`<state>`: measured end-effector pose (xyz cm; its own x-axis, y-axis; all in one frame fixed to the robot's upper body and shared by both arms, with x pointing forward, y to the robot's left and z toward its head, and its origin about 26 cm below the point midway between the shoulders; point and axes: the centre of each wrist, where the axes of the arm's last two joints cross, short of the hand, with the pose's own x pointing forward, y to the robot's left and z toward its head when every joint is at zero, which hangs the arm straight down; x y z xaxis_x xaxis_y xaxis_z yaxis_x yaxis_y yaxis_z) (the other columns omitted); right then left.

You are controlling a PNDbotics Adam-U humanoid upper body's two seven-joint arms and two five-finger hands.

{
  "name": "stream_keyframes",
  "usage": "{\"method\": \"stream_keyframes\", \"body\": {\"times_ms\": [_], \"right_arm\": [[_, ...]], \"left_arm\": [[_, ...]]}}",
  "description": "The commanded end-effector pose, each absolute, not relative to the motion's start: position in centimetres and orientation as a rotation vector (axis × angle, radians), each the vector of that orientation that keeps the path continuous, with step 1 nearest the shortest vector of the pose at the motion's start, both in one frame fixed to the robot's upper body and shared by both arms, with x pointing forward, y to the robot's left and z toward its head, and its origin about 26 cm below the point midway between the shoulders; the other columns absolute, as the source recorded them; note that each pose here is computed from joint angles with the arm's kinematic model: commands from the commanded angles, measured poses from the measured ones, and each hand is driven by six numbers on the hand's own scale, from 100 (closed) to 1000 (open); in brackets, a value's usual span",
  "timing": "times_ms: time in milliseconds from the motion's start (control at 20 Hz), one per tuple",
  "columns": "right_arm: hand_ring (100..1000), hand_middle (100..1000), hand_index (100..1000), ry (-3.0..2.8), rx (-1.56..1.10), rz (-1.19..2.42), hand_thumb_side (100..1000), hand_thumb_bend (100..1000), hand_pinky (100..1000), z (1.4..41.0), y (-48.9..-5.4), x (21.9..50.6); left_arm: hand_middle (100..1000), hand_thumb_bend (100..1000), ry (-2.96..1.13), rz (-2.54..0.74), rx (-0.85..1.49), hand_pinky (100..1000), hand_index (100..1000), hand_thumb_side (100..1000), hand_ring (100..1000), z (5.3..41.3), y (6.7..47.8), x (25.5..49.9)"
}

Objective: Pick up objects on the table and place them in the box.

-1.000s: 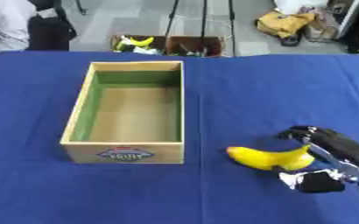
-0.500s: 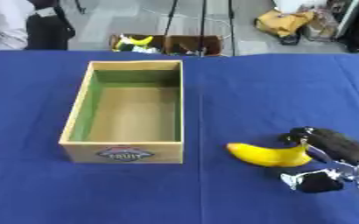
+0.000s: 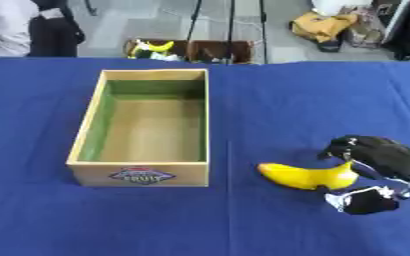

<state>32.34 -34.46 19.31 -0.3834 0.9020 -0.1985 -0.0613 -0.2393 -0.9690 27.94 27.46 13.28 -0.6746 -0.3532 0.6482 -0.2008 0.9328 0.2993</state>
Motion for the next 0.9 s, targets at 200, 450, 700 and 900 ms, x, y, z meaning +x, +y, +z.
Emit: {"method": "stream_keyframes", "body": {"times_ms": [200,450,700,900], "right_arm": [[888,768,830,-1.218,-1.134,1.784,554,188,832,20.66,-34.95,32.27],[890,775,832,-1.179,-1.099,1.837,536,190,831,20.27,-34.77,32.41],[892,776,830,-1.148,-1.075,1.874,532,178,831,20.04,-34.67,32.61],[889,759,821,-1.14,-1.064,1.884,532,175,827,19.92,-34.63,32.73]], "left_arm": [[480,100,-2.35,-0.28,0.394,247,575,948,579,13.9,27.51,27.74],[480,100,-2.351,-0.283,0.391,247,575,947,579,13.9,27.47,27.75],[480,100,-2.352,-0.285,0.388,247,575,947,580,13.91,27.44,27.76],[481,100,-2.353,-0.287,0.387,247,575,947,580,13.93,27.42,27.77]]}}
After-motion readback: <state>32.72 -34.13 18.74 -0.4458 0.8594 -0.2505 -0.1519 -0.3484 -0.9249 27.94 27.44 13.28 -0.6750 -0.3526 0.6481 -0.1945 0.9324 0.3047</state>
